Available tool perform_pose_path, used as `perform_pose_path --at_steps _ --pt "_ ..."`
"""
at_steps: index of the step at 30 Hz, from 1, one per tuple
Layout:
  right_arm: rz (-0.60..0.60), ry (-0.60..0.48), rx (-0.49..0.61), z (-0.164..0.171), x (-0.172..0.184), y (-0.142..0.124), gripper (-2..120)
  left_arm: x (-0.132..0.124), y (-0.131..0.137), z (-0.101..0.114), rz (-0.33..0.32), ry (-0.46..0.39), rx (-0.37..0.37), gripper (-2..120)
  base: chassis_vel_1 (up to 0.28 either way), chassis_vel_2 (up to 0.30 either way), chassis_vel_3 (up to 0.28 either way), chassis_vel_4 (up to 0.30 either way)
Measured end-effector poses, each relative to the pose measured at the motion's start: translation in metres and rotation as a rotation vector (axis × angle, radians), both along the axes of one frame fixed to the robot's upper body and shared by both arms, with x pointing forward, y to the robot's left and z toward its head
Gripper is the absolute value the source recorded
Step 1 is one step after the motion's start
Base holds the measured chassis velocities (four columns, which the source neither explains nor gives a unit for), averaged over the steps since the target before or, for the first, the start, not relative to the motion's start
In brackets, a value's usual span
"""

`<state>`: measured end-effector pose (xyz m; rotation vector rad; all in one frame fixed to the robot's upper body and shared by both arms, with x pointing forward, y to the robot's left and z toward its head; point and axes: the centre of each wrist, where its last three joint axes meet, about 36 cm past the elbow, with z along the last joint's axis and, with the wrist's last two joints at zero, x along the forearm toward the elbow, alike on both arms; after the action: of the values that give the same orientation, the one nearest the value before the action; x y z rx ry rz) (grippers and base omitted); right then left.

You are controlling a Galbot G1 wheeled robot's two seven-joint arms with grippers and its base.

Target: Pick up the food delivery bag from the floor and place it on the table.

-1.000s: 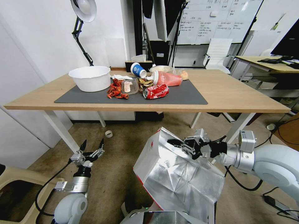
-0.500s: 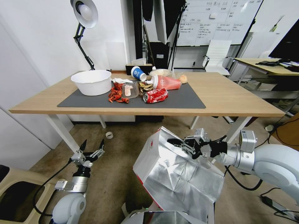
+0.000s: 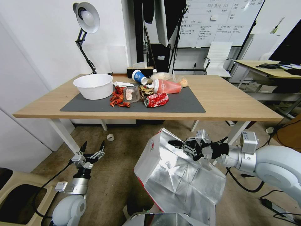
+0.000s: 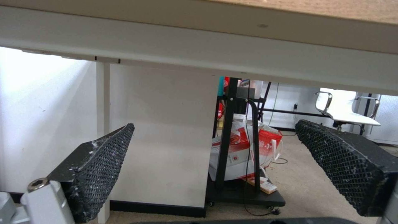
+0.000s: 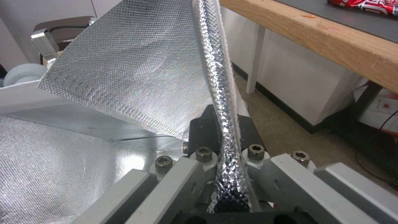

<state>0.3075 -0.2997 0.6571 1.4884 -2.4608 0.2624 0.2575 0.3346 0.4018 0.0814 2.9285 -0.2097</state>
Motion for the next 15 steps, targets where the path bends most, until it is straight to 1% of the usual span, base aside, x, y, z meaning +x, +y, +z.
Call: perform_pose_path --at_steps 15 --pt "0.041 0.012 -0.013 0.0018 0.001 0.0015 0 0.0017 0.0013 0.0008 -0.007 0.007 0.003 100 0.0 0.0 0.0 0.0"
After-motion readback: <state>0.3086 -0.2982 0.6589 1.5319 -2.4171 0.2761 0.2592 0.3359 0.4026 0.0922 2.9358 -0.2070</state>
